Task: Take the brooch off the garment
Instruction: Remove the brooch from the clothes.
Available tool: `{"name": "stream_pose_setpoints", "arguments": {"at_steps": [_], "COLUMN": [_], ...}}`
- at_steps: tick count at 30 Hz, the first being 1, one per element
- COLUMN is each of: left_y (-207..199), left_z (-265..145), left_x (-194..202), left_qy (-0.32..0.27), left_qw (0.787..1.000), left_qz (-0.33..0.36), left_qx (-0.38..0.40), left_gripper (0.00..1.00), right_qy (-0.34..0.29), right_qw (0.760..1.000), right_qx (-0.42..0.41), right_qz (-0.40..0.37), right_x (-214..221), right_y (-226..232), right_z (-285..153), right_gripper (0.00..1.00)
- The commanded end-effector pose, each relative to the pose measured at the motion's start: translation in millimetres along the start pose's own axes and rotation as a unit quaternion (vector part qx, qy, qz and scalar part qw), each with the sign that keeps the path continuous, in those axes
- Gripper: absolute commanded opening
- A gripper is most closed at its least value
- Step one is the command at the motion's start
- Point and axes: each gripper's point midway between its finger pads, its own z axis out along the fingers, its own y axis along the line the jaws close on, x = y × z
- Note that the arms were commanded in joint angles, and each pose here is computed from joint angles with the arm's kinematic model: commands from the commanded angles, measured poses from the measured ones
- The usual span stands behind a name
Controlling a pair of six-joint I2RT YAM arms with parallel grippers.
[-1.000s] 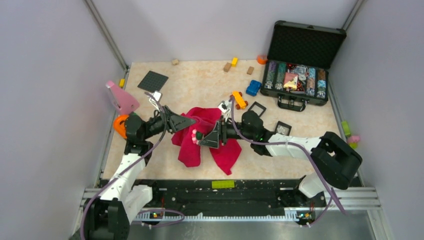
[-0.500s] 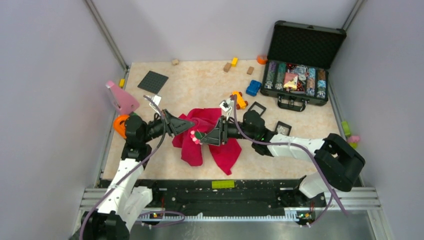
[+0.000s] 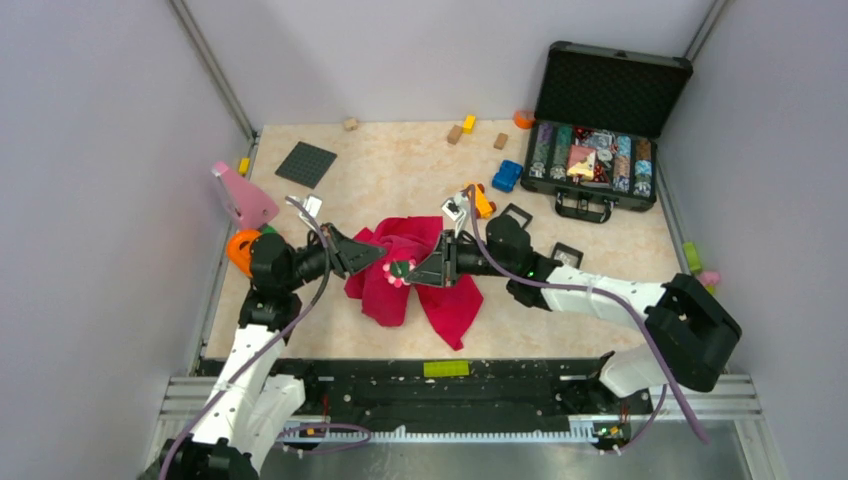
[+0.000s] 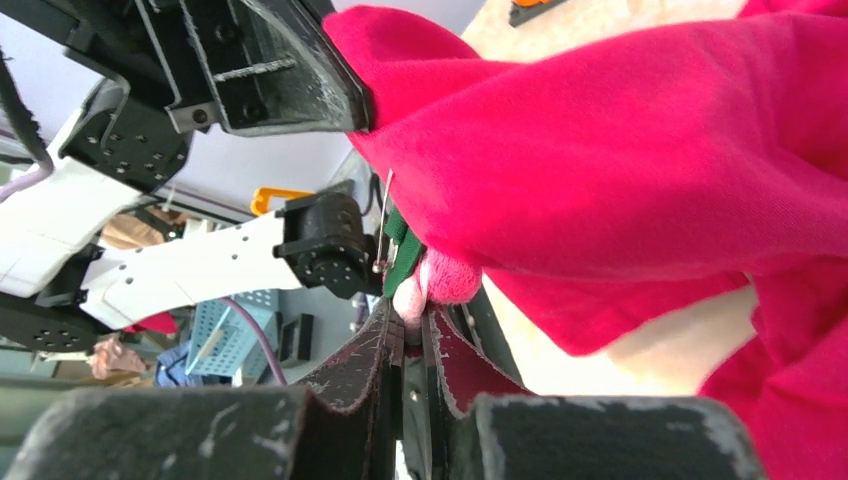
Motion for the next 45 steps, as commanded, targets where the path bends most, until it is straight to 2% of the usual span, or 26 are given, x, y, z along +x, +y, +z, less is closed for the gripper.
{"name": "stream_pose_setpoints", "arguments": {"at_steps": [1, 10, 13, 14, 16, 17, 18, 20, 29, 33, 37, 40, 42, 45], "left_y": [-15, -22, -19, -17, -13, -12, -11, -15, -35, -54, -70, -100, -106, -99], "left_z": [-2, -3, -4, -4, -6, -7, -8, -11, -12, -10, -8, -12, -10, 2], "left_x": [-15, -12, -8, -7, -5, -6, -7, -11, -20, -18, -9, 17, 16, 19], "left_qy": [-0.020, -0.011, -0.004, -0.001, 0.003, 0.002, 0.000, -0.013, -0.033, -0.053, -0.077, -0.072, -0.096, -0.048], "left_qw": [0.999, 0.999, 0.999, 0.999, 0.999, 0.999, 0.998, 0.997, 0.993, 0.983, 0.965, 0.931, 0.921, 0.920], "left_qz": [0.045, 0.043, 0.044, 0.043, 0.050, 0.054, 0.057, 0.071, 0.118, 0.169, 0.233, 0.296, 0.300, 0.321], "left_qx": [0.006, 0.024, 0.020, 0.016, 0.002, -0.008, -0.018, -0.020, 0.005, 0.047, 0.087, 0.202, 0.228, 0.218], "left_gripper": [0.00, 0.00, 0.04, 0.11, 0.45, 0.57, 0.65, 0.70, 0.73, 0.73, 0.75, 0.79, 0.79, 0.79], "right_qy": [-0.021, 0.002, 0.016, 0.026, 0.040, 0.053, 0.068, 0.098, 0.217, 0.230, 0.247, 0.260, 0.261, 0.266], "right_qw": [0.999, 0.998, 0.998, 0.998, 0.997, 0.996, 0.995, 0.993, 0.972, 0.967, 0.959, 0.954, 0.952, 0.944], "right_qx": [0.021, 0.031, 0.037, 0.044, 0.050, 0.054, 0.057, 0.056, 0.069, 0.068, 0.064, 0.055, 0.052, 0.040], "right_qz": [-0.031, -0.046, -0.049, -0.044, -0.042, -0.038, -0.038, -0.040, -0.060, -0.089, -0.120, -0.139, -0.155, -0.193], "right_x": [-29, -24, -26, -26, -32, -33, -34, -35, -26, -27, -27, -25, -29, -36], "right_y": [11, 13, 16, 16, 21, 21, 23, 26, 39, 47, 56, 60, 61, 63], "right_z": [-19, -32, -34, -35, -38, -40, -43, -47, -70, -82, -95, -102, -101, -101], "right_gripper": [0.02, 0.00, 0.00, 0.00, 0.00, 0.00, 0.00, 0.00, 0.00, 0.00, 0.00, 0.00, 0.00, 0.00]}}
